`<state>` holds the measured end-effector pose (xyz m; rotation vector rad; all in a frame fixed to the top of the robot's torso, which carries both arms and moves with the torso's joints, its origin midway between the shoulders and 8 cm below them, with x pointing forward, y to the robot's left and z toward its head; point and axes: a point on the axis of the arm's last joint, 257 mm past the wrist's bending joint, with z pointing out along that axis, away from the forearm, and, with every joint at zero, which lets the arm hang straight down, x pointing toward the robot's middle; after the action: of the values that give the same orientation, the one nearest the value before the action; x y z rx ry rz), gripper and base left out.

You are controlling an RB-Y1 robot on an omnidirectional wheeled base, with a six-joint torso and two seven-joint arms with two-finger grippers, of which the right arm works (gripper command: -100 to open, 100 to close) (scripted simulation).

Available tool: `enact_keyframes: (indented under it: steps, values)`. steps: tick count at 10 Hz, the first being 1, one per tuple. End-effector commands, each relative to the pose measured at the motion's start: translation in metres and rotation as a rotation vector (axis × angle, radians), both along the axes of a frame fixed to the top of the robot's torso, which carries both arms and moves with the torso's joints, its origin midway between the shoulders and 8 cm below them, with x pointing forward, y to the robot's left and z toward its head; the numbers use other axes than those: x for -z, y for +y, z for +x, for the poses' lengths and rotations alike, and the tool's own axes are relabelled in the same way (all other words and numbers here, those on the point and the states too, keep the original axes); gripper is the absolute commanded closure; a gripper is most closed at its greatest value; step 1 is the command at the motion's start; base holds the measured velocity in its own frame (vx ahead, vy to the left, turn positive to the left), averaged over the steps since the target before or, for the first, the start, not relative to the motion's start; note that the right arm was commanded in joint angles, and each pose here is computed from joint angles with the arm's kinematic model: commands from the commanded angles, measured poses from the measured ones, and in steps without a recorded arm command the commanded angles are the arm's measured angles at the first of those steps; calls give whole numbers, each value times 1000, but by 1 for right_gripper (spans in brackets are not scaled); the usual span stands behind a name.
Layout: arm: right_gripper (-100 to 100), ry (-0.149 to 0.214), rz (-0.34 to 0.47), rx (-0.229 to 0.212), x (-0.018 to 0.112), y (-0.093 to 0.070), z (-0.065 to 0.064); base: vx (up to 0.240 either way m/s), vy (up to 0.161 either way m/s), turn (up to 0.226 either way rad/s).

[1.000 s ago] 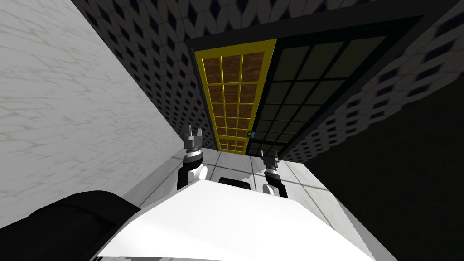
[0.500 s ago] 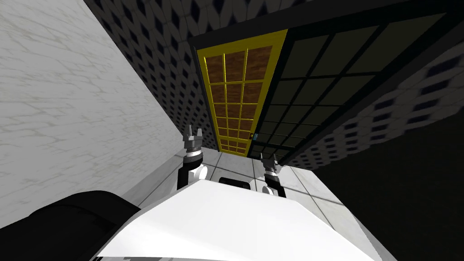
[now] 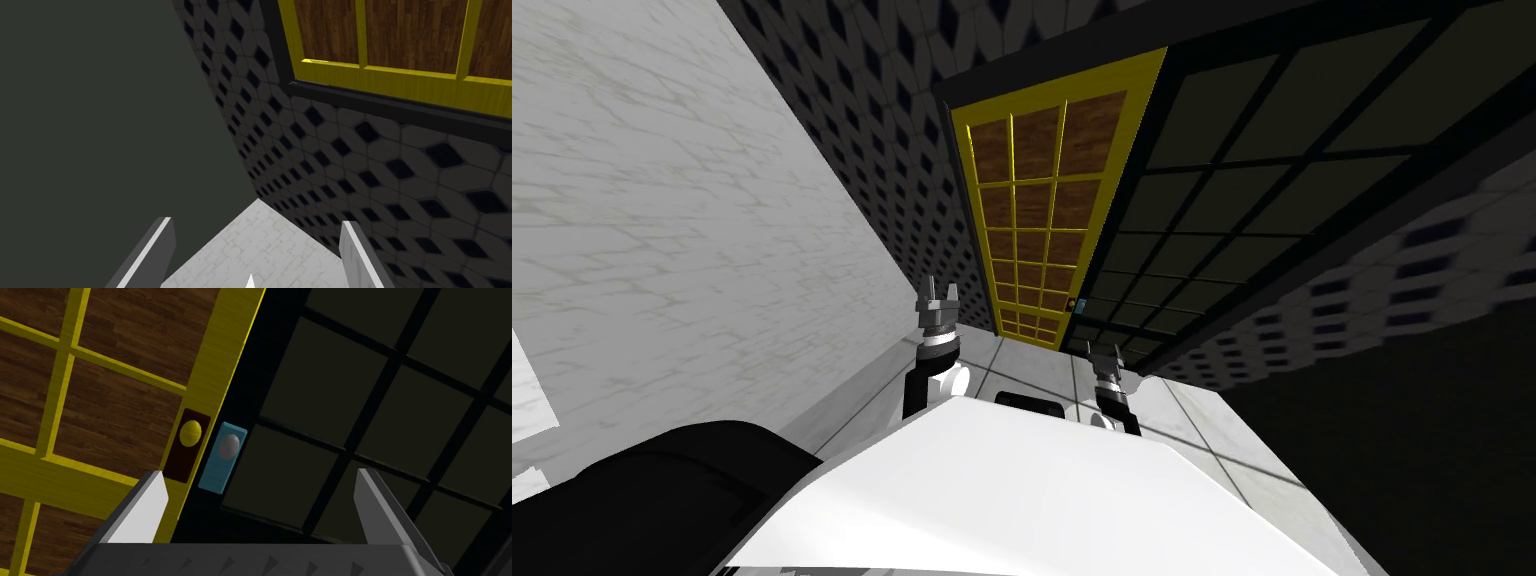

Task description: Pull the door open

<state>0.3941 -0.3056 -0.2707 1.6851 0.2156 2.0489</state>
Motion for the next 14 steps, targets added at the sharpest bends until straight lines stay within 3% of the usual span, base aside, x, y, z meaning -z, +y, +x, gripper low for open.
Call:
enact_keyframes:
  steps: [1,9,14]
  values:
    - [-100,14,49,0,15,-4,-3,96,-29,111]
    - [-100,72,247,23,69,-29,-16,94,-34,104]
    - [-100,95,340,48,94,-45,-26,82,-47,91]
